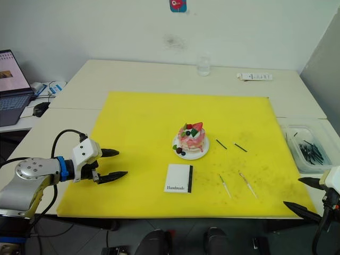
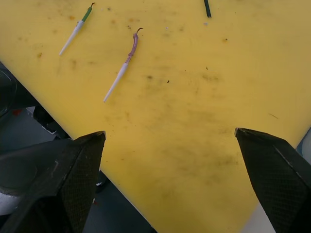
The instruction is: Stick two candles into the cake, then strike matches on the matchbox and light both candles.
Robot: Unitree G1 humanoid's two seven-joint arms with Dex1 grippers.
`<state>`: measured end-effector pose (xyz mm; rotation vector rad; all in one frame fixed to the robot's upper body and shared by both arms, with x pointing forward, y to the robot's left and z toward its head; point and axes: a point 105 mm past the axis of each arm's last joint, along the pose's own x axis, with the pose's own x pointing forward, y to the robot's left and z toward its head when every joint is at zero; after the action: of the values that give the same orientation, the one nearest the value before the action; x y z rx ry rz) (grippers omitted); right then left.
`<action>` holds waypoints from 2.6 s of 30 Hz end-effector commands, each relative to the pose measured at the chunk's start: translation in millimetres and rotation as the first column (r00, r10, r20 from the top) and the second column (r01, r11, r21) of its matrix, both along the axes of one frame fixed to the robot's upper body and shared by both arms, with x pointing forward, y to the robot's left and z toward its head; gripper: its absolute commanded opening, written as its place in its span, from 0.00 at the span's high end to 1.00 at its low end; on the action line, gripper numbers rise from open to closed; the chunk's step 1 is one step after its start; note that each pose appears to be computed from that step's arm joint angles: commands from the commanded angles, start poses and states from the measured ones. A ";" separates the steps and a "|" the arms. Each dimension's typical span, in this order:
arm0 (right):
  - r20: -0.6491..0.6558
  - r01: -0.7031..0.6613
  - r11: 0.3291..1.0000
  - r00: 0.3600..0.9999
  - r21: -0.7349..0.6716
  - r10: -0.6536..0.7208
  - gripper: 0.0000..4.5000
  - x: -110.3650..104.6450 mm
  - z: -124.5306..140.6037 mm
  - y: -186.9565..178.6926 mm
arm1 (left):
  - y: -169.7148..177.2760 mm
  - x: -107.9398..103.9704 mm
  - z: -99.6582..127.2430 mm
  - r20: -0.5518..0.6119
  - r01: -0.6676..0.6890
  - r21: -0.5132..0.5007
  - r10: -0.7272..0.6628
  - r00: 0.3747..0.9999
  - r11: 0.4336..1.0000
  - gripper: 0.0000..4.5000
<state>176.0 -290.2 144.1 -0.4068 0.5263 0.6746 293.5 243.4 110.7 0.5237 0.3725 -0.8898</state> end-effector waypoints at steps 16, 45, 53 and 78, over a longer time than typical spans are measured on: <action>0.033 -0.028 0.999 0.999 -0.026 0.029 0.00 6.3 4.5 -0.5 | 3.2 -2.4 10.1 0.025 -0.023 0.006 0.023 0.999 1.000 0.01; 0.203 -0.042 0.997 0.979 0.062 0.029 0.00 16.9 32.3 46.3 | -77.4 -64.3 37.8 -0.064 0.225 -0.315 -0.258 0.964 0.922 0.01; 0.208 0.063 0.995 0.975 0.083 -0.079 0.00 22.1 5.2 69.5 | -135.6 -89.7 40.8 -0.095 0.362 -0.434 -0.442 0.892 0.825 0.01; 0.083 0.213 0.971 0.971 0.105 -0.222 0.30 23.4 -54.5 77.2 | -157.6 -92.4 34.4 -0.078 0.406 -0.456 -0.490 0.868 0.792 0.00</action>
<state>199.8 -214.8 86.9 -0.2786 0.4531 0.4658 201.4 88.9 139.3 0.0919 0.2543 -1.4453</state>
